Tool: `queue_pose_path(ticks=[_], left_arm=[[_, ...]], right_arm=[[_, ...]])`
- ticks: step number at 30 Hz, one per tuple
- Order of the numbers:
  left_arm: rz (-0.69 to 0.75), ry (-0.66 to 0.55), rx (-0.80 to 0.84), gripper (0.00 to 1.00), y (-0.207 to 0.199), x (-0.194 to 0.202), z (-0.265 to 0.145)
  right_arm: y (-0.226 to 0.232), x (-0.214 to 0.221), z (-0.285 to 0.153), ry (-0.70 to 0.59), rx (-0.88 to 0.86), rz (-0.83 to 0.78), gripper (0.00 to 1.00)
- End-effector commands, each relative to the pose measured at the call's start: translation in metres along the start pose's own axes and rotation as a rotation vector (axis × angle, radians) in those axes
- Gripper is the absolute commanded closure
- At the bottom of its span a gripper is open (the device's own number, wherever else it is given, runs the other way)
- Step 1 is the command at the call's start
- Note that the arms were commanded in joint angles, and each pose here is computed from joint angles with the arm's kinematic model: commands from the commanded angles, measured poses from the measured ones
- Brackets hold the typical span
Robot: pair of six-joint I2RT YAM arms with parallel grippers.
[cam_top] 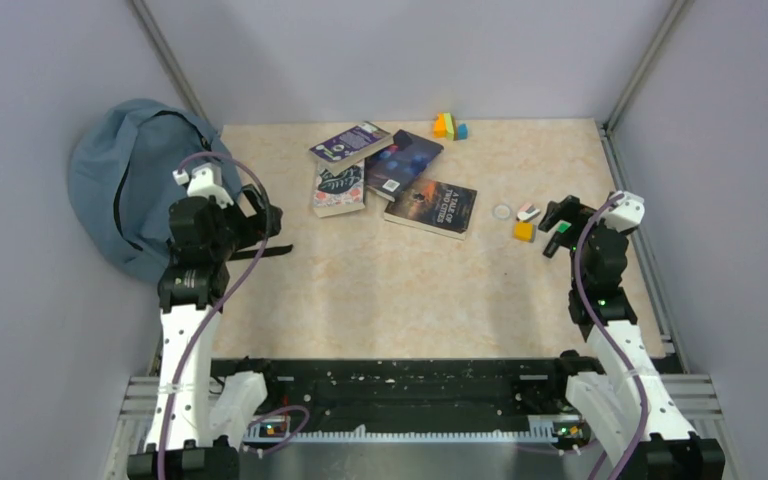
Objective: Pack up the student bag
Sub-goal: Pick up the student bag at the center of the board.
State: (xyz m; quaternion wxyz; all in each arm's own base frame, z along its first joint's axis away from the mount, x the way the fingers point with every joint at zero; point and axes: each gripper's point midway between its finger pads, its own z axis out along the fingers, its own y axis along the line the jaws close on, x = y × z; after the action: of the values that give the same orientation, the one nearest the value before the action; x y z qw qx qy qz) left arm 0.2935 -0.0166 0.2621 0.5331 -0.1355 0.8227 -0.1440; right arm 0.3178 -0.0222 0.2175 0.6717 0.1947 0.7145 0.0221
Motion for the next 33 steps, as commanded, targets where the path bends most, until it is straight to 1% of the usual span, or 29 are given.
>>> queue_pose_path(ticks=[1,6,14,17,21,23,26,28,33], left_arm=[[0.090,-0.076,-0.058,0.03,0.010,-0.016,-0.008],[0.096,-0.092,-0.061,0.03,0.009,-0.021,-0.012],[0.099,-0.103,-0.104,0.04,0.022,-0.009,-0.014],[0.101,-0.098,-0.088,0.04,0.021,-0.003,-0.013],[0.102,-0.086,-0.118,0.05,0.027,-0.001,-0.011],[0.101,-0.090,-0.171,0.06,0.036,-0.002,-0.013],[0.099,-0.133,-0.306,0.04,0.058,-0.013,-0.020],[0.087,-0.178,-0.413,0.02,0.075,-0.026,-0.028],[0.036,-0.278,-0.638,0.02,0.112,-0.068,-0.054]], right_arm=[[0.001,-0.014,0.001,-0.044,0.001,0.011,0.01],[0.001,-0.015,0.000,-0.049,0.001,0.011,0.01],[0.007,-0.010,-0.001,-0.056,-0.044,0.027,0.01],[0.018,-0.005,0.003,-0.013,-0.095,0.010,0.01],[0.029,0.013,0.016,0.110,-0.129,-0.009,0.02],[0.040,0.020,0.020,0.166,-0.180,-0.024,0.05],[0.055,0.027,0.019,0.212,-0.267,-0.032,0.05],[0.060,0.028,0.016,0.207,-0.304,-0.040,0.05],[0.064,0.021,0.013,0.175,-0.335,-0.054,0.05]])
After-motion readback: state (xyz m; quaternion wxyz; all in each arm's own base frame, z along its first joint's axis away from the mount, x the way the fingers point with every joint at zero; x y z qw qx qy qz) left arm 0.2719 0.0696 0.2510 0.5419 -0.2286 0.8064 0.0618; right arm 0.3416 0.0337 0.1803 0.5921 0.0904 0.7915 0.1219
